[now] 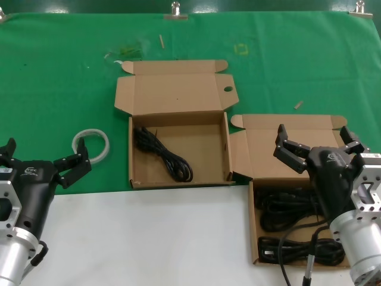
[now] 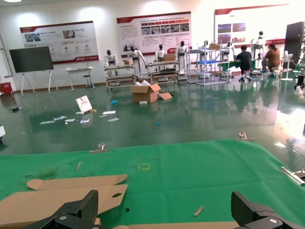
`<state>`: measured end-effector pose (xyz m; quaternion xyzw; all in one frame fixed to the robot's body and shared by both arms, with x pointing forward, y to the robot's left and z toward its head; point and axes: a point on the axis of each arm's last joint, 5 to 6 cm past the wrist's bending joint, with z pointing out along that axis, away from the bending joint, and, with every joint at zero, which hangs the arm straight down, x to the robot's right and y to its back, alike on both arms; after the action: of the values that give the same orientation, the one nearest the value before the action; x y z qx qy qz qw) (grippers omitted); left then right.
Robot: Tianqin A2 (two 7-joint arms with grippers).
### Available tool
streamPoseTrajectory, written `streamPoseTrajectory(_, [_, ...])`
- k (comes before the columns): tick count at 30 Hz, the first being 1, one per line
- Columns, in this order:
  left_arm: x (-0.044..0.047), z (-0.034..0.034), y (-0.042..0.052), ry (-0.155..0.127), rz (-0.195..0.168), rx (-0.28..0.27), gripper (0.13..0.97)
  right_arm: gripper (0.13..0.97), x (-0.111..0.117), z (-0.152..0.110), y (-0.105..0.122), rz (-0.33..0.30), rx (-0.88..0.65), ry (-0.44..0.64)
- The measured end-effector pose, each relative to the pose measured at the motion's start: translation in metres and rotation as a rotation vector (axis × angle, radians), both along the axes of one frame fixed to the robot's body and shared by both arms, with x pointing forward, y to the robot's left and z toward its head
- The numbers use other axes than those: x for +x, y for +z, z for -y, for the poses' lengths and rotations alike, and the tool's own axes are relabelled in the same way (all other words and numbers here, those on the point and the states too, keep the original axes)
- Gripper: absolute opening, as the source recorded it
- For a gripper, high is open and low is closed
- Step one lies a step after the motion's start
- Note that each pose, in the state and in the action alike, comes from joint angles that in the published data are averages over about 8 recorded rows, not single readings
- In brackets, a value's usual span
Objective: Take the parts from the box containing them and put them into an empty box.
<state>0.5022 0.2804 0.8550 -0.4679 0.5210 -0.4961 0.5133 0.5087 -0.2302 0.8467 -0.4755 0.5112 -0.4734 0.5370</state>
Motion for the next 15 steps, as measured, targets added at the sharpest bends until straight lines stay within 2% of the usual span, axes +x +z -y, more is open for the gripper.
streamPoseTrajectory(15, [0.0, 0.0, 0.0, 0.0, 0.0, 0.0, 0.966, 0.966, 0.0, 0.0, 0.0, 0.0, 0.0, 0.0])
